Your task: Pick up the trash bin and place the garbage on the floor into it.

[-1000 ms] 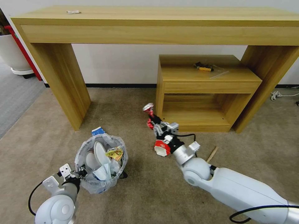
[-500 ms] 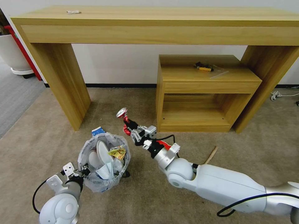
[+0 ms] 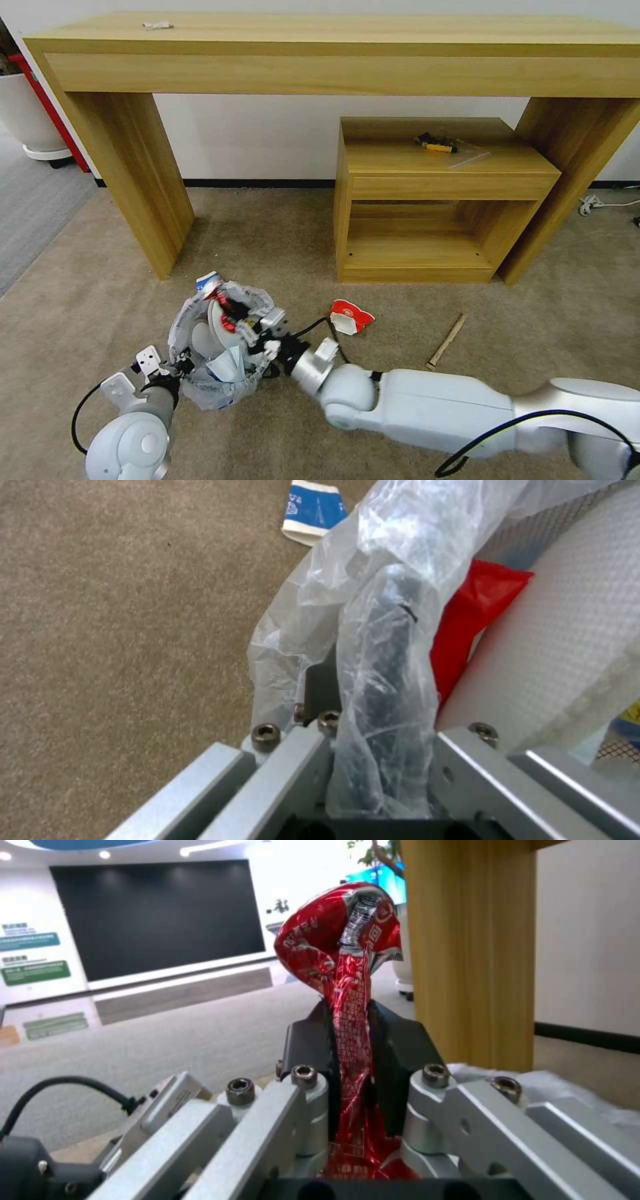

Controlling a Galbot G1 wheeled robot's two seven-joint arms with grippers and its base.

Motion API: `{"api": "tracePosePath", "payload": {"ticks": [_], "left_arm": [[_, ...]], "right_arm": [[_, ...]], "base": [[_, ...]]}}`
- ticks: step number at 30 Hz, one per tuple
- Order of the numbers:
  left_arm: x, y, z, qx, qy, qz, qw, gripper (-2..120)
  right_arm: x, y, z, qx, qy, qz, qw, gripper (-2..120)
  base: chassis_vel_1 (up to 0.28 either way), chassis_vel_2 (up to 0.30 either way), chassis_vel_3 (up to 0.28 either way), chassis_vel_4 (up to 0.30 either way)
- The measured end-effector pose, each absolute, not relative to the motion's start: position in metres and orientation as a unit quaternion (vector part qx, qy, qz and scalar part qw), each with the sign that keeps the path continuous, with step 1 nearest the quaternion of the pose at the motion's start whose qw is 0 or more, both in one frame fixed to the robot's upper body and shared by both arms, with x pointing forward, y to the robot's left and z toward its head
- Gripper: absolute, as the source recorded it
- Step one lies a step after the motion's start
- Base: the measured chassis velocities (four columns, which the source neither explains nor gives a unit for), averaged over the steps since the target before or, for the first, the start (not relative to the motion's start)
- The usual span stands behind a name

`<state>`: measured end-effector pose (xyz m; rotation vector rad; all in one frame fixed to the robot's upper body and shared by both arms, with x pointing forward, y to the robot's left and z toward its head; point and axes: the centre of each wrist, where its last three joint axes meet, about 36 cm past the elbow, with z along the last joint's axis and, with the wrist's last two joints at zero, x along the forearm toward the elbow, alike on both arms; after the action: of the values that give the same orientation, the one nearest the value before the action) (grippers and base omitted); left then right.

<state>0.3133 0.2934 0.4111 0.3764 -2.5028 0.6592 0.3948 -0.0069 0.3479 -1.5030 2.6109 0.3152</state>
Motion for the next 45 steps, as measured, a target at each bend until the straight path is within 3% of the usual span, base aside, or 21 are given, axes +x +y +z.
{"api": "tracePosePath", "payload": {"ticks": [15,26,36,40,41,42,45], "left_arm": [[0.311,0.292,0.414,0.138,-0.923,0.248,0.258,0],[0.308,0.289,0.414,0.137,-0.924,0.248,0.258,0],[0.308,0.289,0.409,0.139,-0.923,0.245,0.264,0],[0.308,0.290,0.406,0.141,-0.922,0.243,0.266,0],[0.308,0.290,0.406,0.141,-0.922,0.243,0.266,0],[0.310,0.291,0.404,0.143,-0.922,0.243,0.266,0],[0.311,0.290,0.402,0.144,-0.921,0.243,0.267,0]], "right_arm": [[0.382,-0.030,0.312,-0.485,0.871,0.075,0.037,10],[0.382,-0.040,0.304,-0.476,0.876,0.066,0.035,46],[0.390,-0.021,0.330,-0.446,0.888,0.093,0.061,86],[0.406,-0.010,0.351,-0.414,0.899,0.112,0.083,97],[0.406,-0.010,0.351,-0.414,0.899,0.112,0.083,97],[0.435,-0.011,0.389,-0.373,0.911,0.135,0.113,100],[0.450,-0.024,0.404,-0.346,0.919,0.137,0.127,100]], "base": [[0.000,0.000,0.000,0.000],[0.000,0.000,0.000,0.000],[0.000,0.000,0.000,0.000],[0.000,0.000,0.000,0.000],[0.000,0.000,0.000,0.000],[0.000,0.000,0.000,0.000],[0.000,0.000,0.000,0.000]]}}
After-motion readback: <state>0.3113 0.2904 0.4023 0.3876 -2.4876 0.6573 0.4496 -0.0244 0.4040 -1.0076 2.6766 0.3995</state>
